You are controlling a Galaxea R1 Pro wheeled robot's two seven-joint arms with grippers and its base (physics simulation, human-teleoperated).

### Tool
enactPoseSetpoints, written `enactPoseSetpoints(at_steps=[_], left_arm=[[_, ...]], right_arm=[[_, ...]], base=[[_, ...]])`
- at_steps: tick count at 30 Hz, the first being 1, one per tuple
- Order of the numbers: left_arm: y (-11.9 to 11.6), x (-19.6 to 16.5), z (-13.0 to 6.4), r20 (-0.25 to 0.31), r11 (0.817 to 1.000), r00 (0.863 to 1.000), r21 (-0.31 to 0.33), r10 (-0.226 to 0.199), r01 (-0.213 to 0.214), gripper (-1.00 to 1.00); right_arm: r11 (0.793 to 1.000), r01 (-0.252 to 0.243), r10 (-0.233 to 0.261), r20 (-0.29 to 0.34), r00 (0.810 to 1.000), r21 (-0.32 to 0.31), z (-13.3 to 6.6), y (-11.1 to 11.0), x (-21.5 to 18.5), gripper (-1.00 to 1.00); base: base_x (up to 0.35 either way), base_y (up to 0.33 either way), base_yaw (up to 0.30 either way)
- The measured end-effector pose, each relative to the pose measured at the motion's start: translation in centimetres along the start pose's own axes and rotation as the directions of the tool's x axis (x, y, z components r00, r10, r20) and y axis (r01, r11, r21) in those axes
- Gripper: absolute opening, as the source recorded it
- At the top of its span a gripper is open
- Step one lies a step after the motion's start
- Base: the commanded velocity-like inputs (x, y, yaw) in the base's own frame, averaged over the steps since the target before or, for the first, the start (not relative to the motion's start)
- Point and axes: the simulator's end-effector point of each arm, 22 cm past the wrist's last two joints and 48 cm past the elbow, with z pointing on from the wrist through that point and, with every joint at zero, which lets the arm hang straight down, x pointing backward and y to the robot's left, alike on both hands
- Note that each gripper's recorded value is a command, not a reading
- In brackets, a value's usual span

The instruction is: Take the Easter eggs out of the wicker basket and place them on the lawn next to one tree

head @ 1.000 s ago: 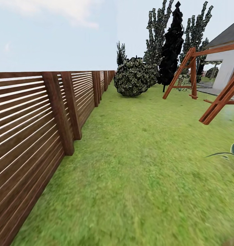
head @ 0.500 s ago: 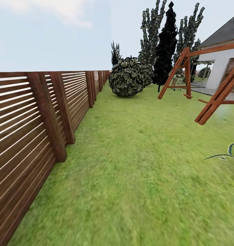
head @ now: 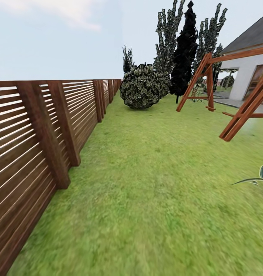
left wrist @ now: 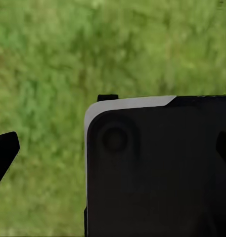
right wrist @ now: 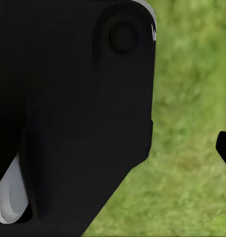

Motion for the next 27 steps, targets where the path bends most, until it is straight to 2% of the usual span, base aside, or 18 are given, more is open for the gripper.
enactPoseSetpoints(at_steps=[16,27], left_arm=[[0.05,-0.01,0.00,0.000,1.000,1.000,-0.001,0.000,0.000,1.00],[0.04,-0.01,0.00,0.000,1.000,1.000,0.000,0.000,0.000,1.00]], right_arm=[[1.000,0.000,0.000,0.000,1.000,0.000,0.00,0.00,-0.01,1.00],[1.000,0.000,0.000,0.000,1.000,0.000,0.00,0.00,0.00,1.00]], base=[[0.336,0.000,-0.046],[0.336,0.000,-0.176]])
